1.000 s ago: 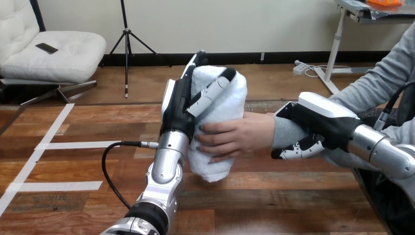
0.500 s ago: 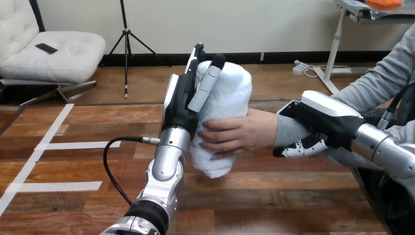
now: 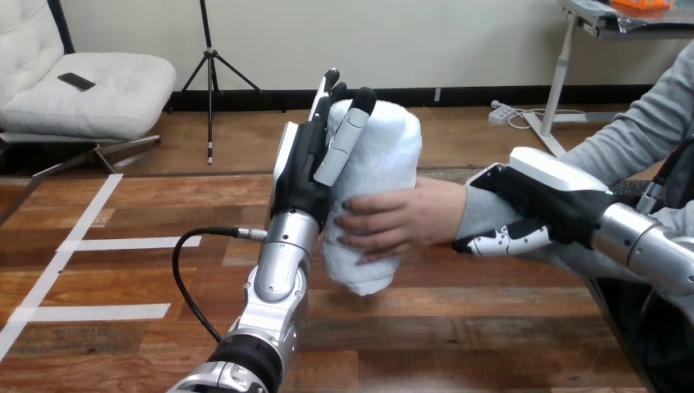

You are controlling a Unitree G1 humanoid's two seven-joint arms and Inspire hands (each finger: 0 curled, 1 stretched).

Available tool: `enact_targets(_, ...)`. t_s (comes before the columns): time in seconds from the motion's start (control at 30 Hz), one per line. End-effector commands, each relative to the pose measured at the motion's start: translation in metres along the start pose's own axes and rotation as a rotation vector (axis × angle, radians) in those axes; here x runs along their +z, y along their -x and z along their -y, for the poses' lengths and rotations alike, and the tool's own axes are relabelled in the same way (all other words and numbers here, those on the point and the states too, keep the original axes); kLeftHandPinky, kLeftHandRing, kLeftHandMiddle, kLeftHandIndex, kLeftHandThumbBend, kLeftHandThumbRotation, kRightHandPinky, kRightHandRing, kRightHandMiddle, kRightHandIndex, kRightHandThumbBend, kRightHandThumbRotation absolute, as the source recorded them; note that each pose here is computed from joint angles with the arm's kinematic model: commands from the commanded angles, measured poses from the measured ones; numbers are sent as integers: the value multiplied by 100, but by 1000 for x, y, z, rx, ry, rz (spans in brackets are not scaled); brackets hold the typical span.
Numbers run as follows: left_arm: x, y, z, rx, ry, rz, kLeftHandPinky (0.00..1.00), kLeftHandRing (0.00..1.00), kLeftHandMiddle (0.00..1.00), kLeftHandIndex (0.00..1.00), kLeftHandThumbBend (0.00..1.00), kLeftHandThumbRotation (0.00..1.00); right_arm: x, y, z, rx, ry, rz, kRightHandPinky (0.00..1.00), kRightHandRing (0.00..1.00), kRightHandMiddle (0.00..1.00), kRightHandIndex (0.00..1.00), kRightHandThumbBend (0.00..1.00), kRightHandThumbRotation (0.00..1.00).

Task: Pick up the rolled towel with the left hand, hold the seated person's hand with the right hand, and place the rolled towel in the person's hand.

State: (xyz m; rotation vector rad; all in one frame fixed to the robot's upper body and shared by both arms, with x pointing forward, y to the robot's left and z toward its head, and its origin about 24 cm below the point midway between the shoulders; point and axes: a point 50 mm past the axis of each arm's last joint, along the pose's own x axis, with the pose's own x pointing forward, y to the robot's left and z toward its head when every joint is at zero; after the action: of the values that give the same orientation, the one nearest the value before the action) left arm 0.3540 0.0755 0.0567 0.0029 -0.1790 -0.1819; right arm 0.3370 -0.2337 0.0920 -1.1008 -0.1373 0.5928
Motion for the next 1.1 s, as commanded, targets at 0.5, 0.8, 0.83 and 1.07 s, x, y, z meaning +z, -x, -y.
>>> enact_targets(0.5,31,-16,6,-17,-14,142,98,97,95,96,91,93,31,-18,33,-83,68,135,55,61,64,65,85,96)
enact_targets(0.8,31,-14,5,-16,-20,149,99,97,95,94,89,95,31,-16,32,-97,72,138,57,64,67,68,92,100)
enact_targets(0.83,31,-13,4,-15,-21,151,99,97,95,94,89,95,31,-16,32,-100,71,138,57,64,67,68,92,100)
enact_targets(1.07,30,-7,1,-18,-21,175,98,96,94,93,84,96,28,-15,30,-110,46,116,59,67,70,70,94,100)
